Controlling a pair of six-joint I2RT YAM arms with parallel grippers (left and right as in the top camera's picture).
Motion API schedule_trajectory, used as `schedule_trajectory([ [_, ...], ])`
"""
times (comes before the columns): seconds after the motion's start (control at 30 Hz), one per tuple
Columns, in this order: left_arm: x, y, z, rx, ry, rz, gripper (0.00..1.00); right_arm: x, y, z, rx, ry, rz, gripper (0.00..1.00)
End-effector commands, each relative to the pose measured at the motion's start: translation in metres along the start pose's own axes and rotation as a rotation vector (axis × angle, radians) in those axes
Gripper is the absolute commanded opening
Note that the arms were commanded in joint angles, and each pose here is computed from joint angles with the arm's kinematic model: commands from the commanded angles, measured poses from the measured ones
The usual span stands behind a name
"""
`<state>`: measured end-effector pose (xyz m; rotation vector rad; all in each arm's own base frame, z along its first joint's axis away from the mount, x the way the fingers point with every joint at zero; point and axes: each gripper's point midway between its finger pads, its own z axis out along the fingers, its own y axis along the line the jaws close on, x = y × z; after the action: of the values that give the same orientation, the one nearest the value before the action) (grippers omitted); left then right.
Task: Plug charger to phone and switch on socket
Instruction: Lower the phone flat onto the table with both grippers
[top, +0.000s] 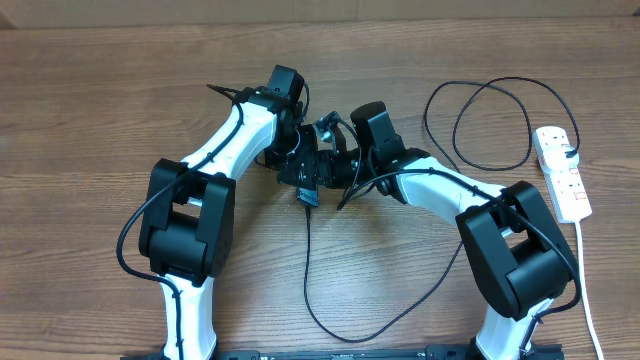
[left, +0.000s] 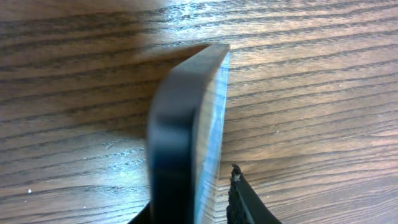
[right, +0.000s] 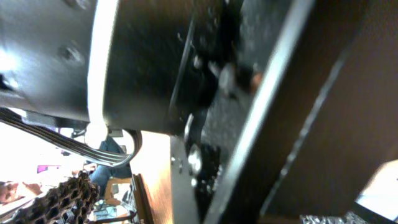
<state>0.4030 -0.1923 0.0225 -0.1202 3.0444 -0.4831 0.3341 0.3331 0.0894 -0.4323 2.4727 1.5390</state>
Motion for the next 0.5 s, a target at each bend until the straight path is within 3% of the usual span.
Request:
schedule_trajectory([
  [0.0, 0.001, -0.008, -0.012, 0.025, -0.017, 0.017, 0.23, 0.001, 0.003, 0.003, 0.000, 0.008, 0.001, 1.00],
  [0.47, 0.004, -0.006, -0.012, 0.015, -0.003, 0.039, 0.27, 0.002, -0.010, -0.013, 0.020, 0.018, 0.068, 1.00],
])
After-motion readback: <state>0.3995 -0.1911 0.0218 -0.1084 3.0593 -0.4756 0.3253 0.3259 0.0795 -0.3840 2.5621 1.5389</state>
